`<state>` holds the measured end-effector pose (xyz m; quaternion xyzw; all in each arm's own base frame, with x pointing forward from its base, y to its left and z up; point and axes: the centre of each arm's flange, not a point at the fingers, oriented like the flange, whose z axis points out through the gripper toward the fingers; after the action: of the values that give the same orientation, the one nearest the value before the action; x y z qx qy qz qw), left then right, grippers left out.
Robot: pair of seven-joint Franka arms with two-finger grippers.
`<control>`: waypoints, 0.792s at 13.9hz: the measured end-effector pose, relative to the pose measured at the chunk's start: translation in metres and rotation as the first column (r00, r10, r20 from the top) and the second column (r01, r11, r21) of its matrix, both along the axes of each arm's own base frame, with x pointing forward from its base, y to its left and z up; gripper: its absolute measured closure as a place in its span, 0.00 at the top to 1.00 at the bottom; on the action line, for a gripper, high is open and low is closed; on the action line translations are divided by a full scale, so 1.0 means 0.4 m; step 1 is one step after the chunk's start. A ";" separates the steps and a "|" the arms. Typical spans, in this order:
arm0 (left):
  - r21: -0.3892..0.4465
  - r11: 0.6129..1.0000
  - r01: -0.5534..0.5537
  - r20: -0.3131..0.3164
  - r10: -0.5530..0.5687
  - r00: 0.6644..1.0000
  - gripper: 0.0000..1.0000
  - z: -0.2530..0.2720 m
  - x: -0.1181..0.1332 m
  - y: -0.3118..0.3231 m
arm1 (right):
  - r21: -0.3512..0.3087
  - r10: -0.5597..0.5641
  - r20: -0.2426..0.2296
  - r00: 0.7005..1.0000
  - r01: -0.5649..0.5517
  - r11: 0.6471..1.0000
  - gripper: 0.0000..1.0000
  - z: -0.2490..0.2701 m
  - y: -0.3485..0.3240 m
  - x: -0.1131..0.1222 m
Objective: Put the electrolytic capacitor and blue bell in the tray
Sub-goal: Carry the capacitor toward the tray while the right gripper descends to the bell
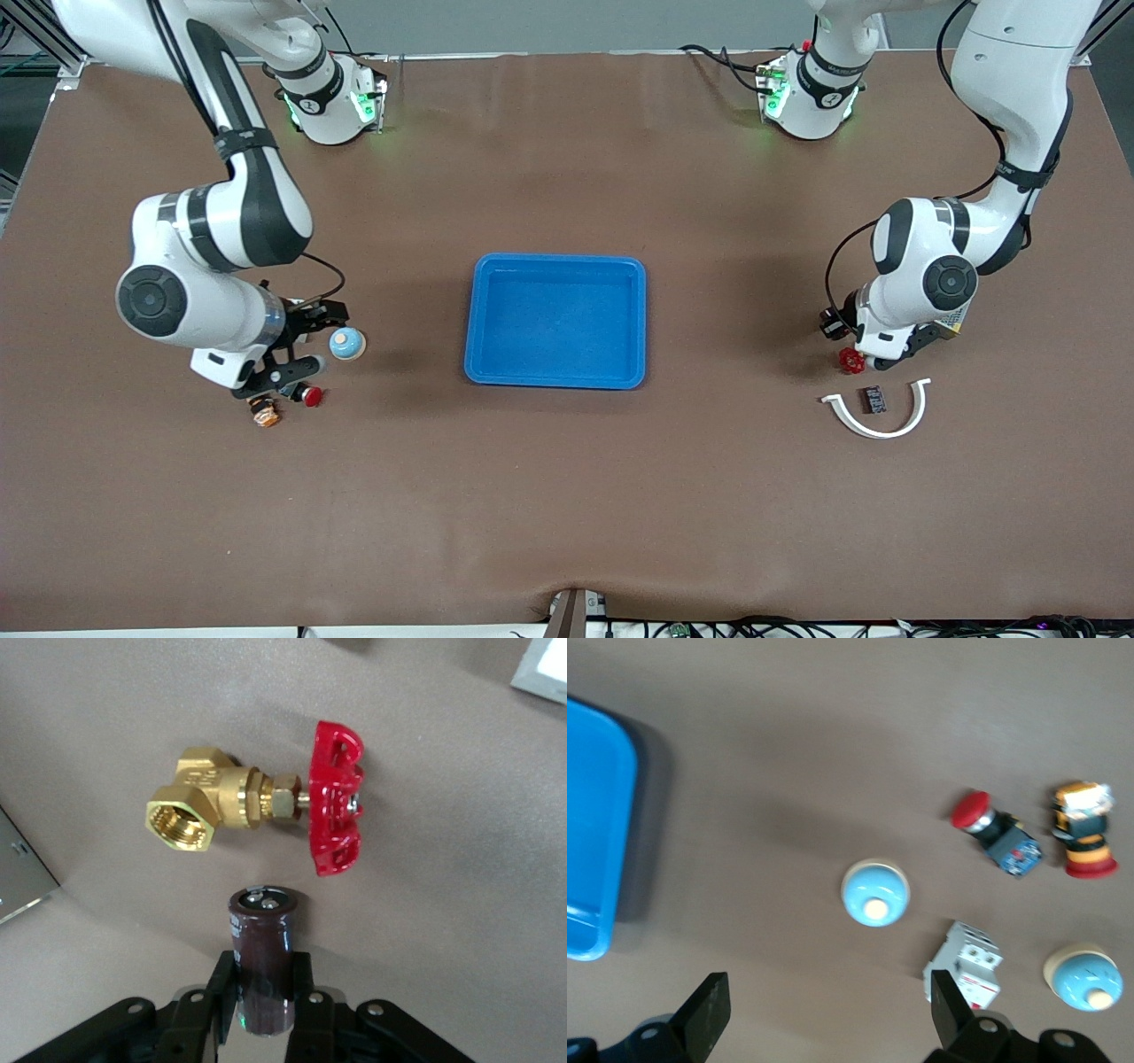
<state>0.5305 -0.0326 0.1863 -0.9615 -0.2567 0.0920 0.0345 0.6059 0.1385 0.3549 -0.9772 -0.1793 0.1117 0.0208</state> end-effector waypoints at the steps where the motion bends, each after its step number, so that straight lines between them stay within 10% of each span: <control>1: 0.002 1.000 0.004 0.000 -0.004 1.000 0.29 0.000 0.000 -0.001 | 0.001 0.023 0.001 1.000 -0.023 1.000 1.00 -0.003 0.037 -0.009; 11: 0.020 1.000 -0.024 -0.038 0.025 0.999 0.29 0.119 0.046 -0.135 | -0.014 0.098 -0.021 0.995 -0.098 0.995 1.00 -0.099 0.113 -0.065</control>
<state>0.5491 -0.0864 0.2338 -0.9559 -0.2688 0.1082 0.0474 0.5800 0.1835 0.3154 -0.9662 -0.2259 0.1240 0.0096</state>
